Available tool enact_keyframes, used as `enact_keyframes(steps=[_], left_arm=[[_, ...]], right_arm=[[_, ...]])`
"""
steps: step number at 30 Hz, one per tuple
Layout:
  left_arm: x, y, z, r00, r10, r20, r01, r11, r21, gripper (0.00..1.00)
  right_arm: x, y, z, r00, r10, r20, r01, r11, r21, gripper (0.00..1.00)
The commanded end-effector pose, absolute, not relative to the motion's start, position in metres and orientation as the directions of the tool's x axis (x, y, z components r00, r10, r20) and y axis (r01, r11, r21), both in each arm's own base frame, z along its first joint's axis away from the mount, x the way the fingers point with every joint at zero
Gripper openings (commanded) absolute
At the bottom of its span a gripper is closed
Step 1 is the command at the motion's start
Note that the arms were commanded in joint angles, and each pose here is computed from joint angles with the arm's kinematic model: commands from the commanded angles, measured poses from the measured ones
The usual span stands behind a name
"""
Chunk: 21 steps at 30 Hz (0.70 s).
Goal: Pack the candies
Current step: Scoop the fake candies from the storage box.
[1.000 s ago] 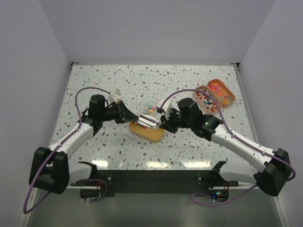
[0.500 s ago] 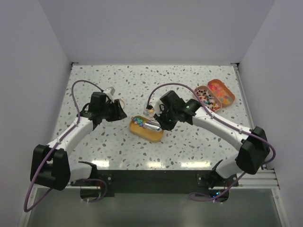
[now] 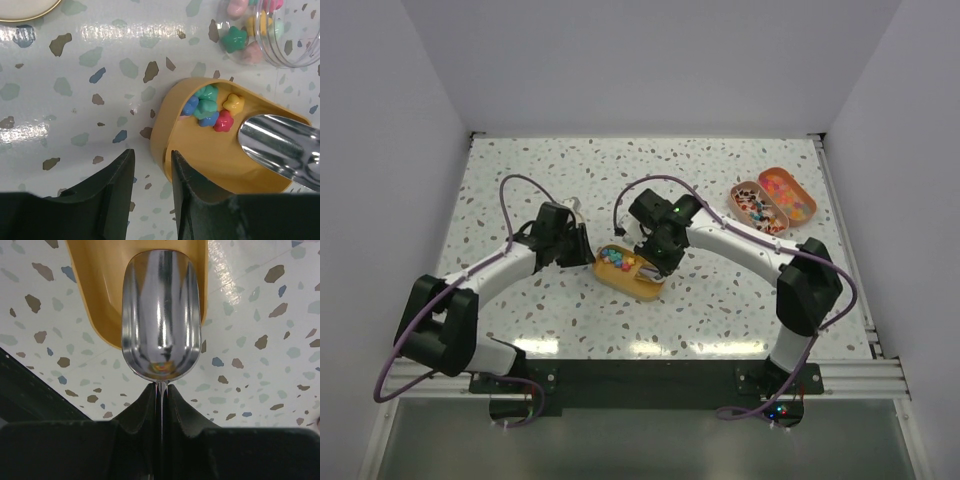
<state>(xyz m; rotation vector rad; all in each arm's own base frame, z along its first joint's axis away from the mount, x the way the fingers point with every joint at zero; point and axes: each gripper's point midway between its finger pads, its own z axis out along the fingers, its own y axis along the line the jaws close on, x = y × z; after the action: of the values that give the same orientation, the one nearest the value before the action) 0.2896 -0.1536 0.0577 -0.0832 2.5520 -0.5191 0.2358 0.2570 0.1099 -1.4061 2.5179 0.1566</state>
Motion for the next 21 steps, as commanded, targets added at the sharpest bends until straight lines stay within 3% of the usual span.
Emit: enact_keyframes(steps=[1,21], left_arm=[[0.301,-0.156,0.059,-0.833,-0.204,-0.514,0.010,0.924,-0.383,0.39],[0.291,-0.174,0.045,-0.860,-0.198,-0.470,0.030,0.901,-0.433,0.24]], right_arm=[[0.235,0.255,0.123,-0.490,-0.837,-0.245,-0.852,0.519,-0.069,0.00],[0.242,0.268,0.108,-0.459,-0.873,-0.166,-0.872,0.478,-0.103,0.00]])
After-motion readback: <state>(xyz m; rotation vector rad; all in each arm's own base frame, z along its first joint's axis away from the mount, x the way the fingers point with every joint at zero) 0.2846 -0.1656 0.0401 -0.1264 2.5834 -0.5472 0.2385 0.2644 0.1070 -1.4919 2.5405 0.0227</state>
